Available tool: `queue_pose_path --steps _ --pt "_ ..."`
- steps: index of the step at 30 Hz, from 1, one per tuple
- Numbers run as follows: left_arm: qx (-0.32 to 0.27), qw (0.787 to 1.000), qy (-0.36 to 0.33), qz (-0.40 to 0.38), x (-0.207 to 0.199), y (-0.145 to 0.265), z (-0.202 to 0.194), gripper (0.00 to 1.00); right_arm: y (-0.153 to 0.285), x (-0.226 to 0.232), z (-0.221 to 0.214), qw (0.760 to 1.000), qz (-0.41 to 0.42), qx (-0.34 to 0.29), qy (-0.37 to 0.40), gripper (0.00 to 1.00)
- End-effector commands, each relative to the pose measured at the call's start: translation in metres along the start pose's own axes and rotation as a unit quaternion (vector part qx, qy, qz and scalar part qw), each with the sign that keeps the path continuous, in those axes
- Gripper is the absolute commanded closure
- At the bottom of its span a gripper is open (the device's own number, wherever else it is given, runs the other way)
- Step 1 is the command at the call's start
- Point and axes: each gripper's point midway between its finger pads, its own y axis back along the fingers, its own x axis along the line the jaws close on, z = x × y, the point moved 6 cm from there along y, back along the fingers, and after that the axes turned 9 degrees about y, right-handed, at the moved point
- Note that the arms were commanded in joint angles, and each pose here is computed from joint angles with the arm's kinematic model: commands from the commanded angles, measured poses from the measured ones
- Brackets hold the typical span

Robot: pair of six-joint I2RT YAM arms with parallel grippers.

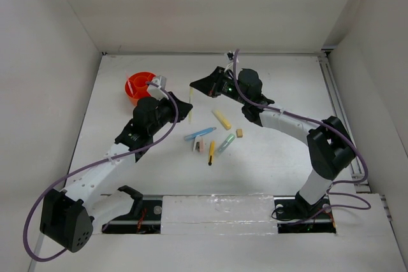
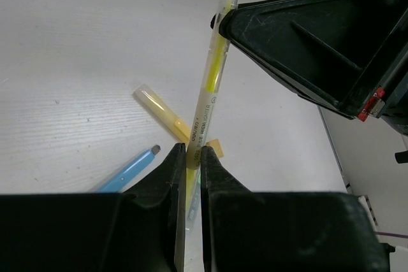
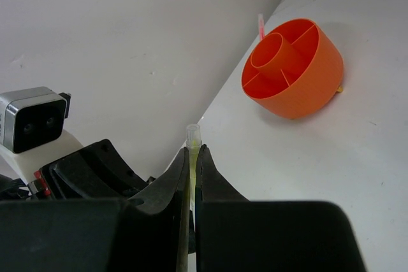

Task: Sort the stationery into containers
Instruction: Close the pen cap on the pen.

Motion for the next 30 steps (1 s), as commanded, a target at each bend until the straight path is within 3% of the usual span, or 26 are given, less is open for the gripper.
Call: queue_pose_path --steps 1,18,23,30 --pt "-0.150 0.988 -0.010 -0.039 -0.030 0.004 0.062 1.00 0.005 0.031 -0.027 0.995 0.065 0.079 -0.007 1.00" --pt "-0.143 0.988 -0.020 -0.059 -0.034 0.006 0.060 1.00 0.003 0.039 -0.031 0.994 0.078 0.079 0.001 1.00" --pt "-0.137 0.987 -0.028 -0.078 -0.030 0.007 0.051 1.00 0.002 0.054 -0.015 0.990 0.133 0.051 0.002 0.81" --pt "-0.140 0.985 -0.031 -0.092 -0.027 0.012 0.045 1.00 0.002 0.073 0.013 0.986 0.163 0.011 0.008 0.64"
